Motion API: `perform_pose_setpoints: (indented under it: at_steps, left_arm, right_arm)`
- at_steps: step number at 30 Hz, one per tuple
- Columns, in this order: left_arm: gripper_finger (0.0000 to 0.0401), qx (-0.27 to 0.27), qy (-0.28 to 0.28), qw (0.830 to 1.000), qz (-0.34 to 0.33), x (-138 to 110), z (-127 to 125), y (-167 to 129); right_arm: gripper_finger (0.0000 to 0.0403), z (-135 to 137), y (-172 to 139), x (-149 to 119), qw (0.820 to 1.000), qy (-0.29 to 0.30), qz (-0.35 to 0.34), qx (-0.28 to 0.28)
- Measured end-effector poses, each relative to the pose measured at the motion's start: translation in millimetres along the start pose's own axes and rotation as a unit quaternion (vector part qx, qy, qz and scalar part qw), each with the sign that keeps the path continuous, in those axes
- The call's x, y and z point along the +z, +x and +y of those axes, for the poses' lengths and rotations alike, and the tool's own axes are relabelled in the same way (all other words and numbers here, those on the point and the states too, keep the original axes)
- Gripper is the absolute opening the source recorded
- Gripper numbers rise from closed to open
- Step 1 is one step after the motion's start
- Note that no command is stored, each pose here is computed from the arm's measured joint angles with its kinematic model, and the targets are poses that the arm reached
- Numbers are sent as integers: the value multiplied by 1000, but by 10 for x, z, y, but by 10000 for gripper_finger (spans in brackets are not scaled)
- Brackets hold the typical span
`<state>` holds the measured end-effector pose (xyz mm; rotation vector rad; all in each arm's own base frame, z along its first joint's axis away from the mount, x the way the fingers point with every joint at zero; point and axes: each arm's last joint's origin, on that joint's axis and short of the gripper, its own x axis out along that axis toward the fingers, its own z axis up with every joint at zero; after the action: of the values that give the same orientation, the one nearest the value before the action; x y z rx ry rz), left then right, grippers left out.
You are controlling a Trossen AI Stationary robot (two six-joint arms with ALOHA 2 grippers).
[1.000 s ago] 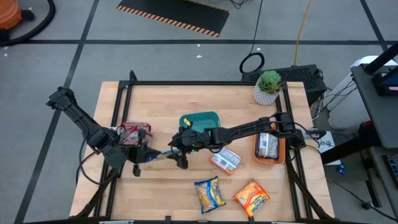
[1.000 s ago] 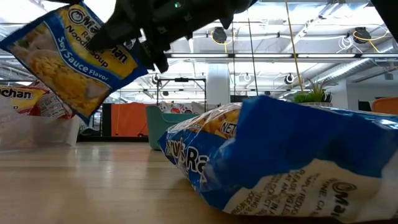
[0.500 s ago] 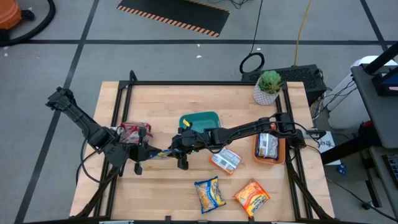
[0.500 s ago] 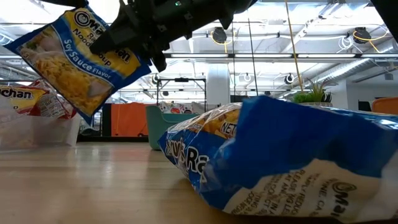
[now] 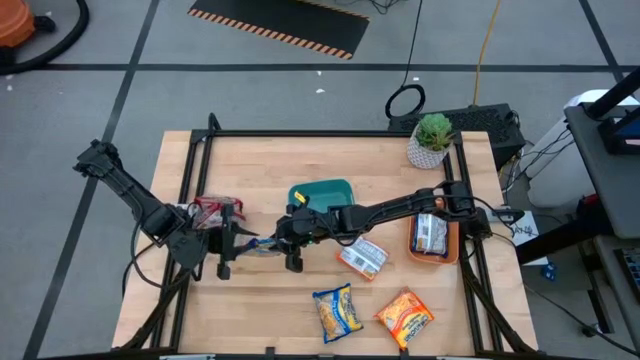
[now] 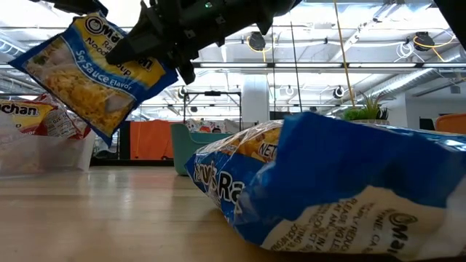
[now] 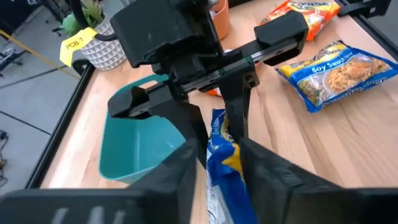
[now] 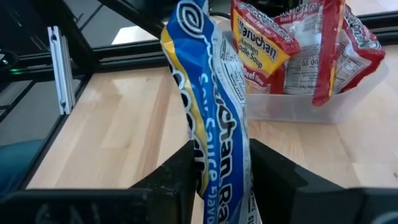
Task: Sort Maruchan noodles
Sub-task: Put the top blue noodle pack into the orange bin
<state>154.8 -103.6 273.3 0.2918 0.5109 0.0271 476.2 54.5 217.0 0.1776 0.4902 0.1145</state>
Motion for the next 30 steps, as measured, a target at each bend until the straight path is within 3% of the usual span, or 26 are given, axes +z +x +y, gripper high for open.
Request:
perform_pose_setpoints:
  at_steps: [6,15,22,30]
  left_arm:
    - [182,7,-6,1000,0,-1,4,0]
    - [186,146,21,989,-11,1,108,-13]
    - [186,151,1,988,15,-81,130,-16]
    - [186,131,-21,991,37,-136,126,-17]
  right_arm:
    - [115,-27,-134,15,999,24,46,-13]
    - [114,-57,-601,151,988,55,116,-85]
    - [114,38,-1011,139,964,110,192,-147]
    - [114,365,-1558,248,945,78,143,-283]
